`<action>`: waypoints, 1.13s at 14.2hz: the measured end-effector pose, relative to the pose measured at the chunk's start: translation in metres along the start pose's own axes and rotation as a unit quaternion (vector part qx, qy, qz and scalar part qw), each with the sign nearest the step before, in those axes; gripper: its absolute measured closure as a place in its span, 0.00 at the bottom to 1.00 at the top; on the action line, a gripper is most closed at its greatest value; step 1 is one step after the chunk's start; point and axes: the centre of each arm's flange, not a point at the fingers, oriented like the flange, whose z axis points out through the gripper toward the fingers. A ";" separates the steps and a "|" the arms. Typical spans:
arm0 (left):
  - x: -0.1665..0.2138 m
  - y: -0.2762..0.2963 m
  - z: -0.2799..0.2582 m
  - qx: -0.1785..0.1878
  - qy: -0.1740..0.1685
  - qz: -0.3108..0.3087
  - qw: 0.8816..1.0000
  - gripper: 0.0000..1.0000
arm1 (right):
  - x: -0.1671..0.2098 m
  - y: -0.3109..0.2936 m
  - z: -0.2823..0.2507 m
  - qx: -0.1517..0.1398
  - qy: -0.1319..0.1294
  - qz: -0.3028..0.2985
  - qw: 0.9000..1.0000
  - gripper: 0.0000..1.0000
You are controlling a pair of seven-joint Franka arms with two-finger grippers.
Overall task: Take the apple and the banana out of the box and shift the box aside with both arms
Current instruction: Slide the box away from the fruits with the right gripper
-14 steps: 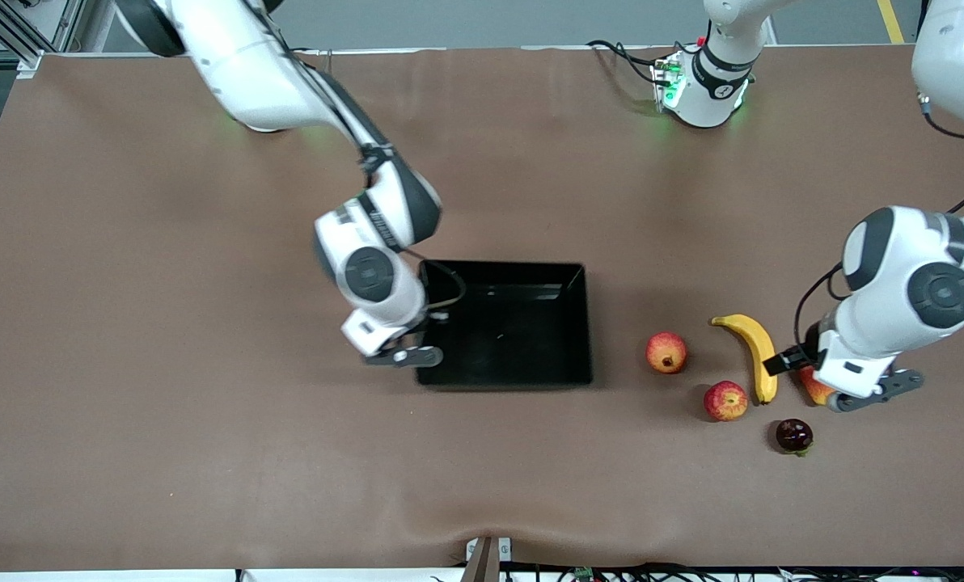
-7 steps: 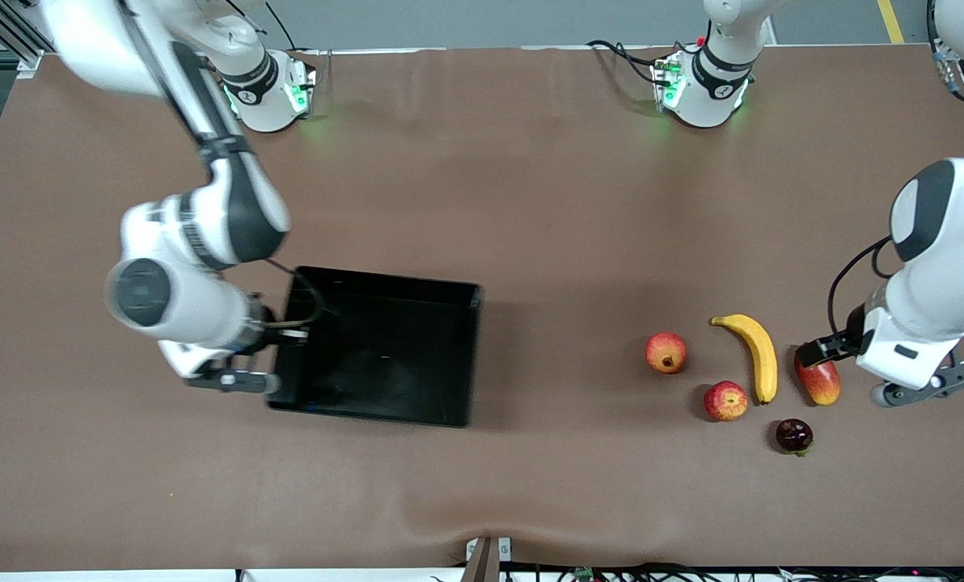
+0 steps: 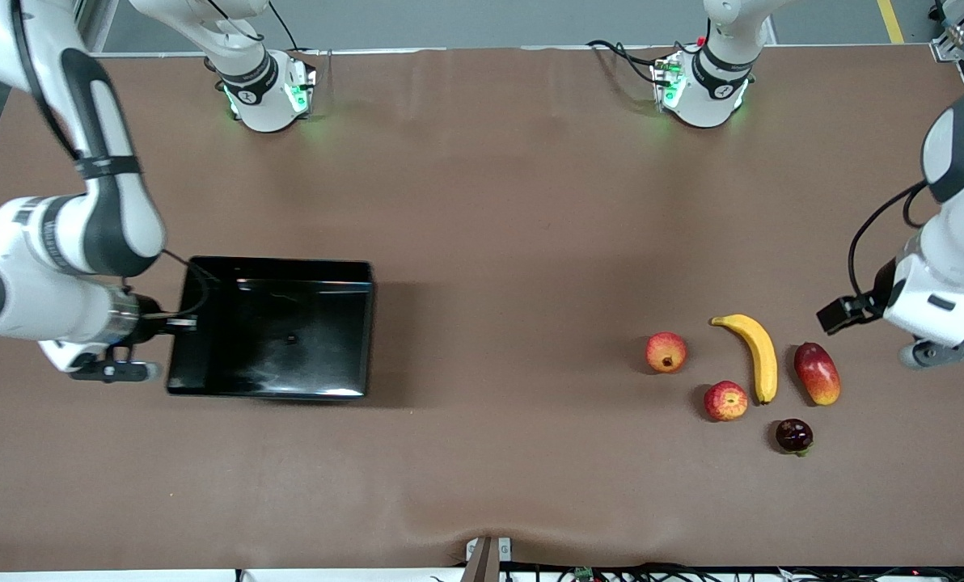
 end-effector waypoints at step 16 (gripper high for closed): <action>-0.070 0.035 -0.093 -0.032 0.007 0.041 0.999 0.00 | -0.026 0.173 0.099 0.016 0.004 0.038 0.999 0.91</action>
